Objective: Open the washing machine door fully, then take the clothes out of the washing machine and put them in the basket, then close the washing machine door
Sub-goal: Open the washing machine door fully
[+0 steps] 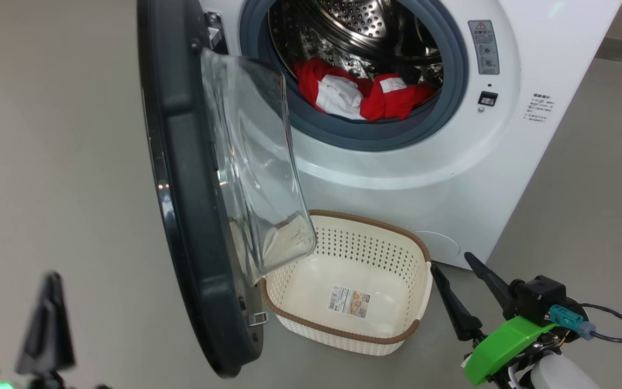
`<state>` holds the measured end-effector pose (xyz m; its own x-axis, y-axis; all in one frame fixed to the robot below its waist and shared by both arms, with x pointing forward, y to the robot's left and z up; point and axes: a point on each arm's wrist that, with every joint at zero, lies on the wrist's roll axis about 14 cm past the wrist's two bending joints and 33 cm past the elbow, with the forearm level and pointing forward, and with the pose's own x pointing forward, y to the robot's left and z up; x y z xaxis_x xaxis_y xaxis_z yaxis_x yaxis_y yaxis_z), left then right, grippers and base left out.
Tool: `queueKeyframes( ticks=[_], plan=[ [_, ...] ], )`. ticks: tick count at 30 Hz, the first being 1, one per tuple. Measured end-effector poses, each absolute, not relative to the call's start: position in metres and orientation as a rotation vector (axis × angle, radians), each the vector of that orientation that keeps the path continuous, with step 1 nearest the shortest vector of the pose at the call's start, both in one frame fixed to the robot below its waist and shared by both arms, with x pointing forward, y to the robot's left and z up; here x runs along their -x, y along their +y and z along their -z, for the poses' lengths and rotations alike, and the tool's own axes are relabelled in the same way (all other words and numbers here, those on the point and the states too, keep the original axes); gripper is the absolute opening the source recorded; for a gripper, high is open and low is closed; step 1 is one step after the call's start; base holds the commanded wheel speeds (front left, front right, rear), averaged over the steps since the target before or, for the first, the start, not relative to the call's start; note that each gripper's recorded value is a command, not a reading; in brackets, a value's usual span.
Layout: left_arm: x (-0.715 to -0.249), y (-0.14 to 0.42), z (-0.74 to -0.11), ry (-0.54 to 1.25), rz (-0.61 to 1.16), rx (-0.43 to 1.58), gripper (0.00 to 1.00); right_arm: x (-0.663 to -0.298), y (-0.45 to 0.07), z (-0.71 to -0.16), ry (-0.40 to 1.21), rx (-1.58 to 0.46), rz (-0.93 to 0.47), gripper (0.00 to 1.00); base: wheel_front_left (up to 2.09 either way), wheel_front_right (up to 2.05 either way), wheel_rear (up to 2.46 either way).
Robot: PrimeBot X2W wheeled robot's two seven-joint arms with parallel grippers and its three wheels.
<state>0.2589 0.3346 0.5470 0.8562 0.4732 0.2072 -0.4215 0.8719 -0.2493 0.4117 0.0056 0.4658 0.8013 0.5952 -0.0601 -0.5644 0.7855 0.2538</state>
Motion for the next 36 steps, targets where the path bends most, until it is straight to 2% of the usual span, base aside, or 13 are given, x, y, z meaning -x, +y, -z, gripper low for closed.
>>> queueKeyframes(
  ticks=[5, 10, 14, 15, 21, 27, 36],
  plan=[
    [-0.259, 0.326, -0.62, -0.501, -0.413, 0.177, 0.0, -0.412, 0.005, -0.466, 0.139, -0.229, -0.625, 1.0, 0.0, 0.0, 0.0],
    [-0.275, 0.263, -0.657, -0.594, -0.201, 0.184, 0.0, -0.413, 0.004, -0.465, 0.14, -0.232, -0.622, 1.0, 0.0, 0.0, 0.0],
    [-0.291, 0.207, -0.631, -0.493, -0.045, 0.24, 0.0, -0.413, 0.004, -0.465, 0.141, -0.234, -0.62, 1.0, 0.0, 0.0, 0.0],
    [-0.291, 0.207, -0.631, -0.493, -0.045, 0.24, 0.0, -0.413, 0.004, -0.465, 0.141, -0.234, -0.62, 1.0, 0.0, 0.0, 0.0],
    [-0.304, 0.169, -0.549, -0.221, 0.031, 0.357, 0.0, -0.412, 0.003, -0.465, 0.139, -0.233, -0.619, 1.0, 0.0, 0.0, 0.0],
    [-0.304, 0.167, -0.501, -0.071, 0.009, 0.385, 0.0, -0.413, 0.002, -0.466, 0.135, -0.236, -0.616, 1.0, 0.0, 0.0, 0.0],
    [-0.309, 0.19, -0.491, -0.051, -0.058, 0.382, 0.0, -0.415, 0.003, -0.467, 0.129, -0.241, -0.615, 1.0, 0.0, 0.0, 0.0]
  ],
)
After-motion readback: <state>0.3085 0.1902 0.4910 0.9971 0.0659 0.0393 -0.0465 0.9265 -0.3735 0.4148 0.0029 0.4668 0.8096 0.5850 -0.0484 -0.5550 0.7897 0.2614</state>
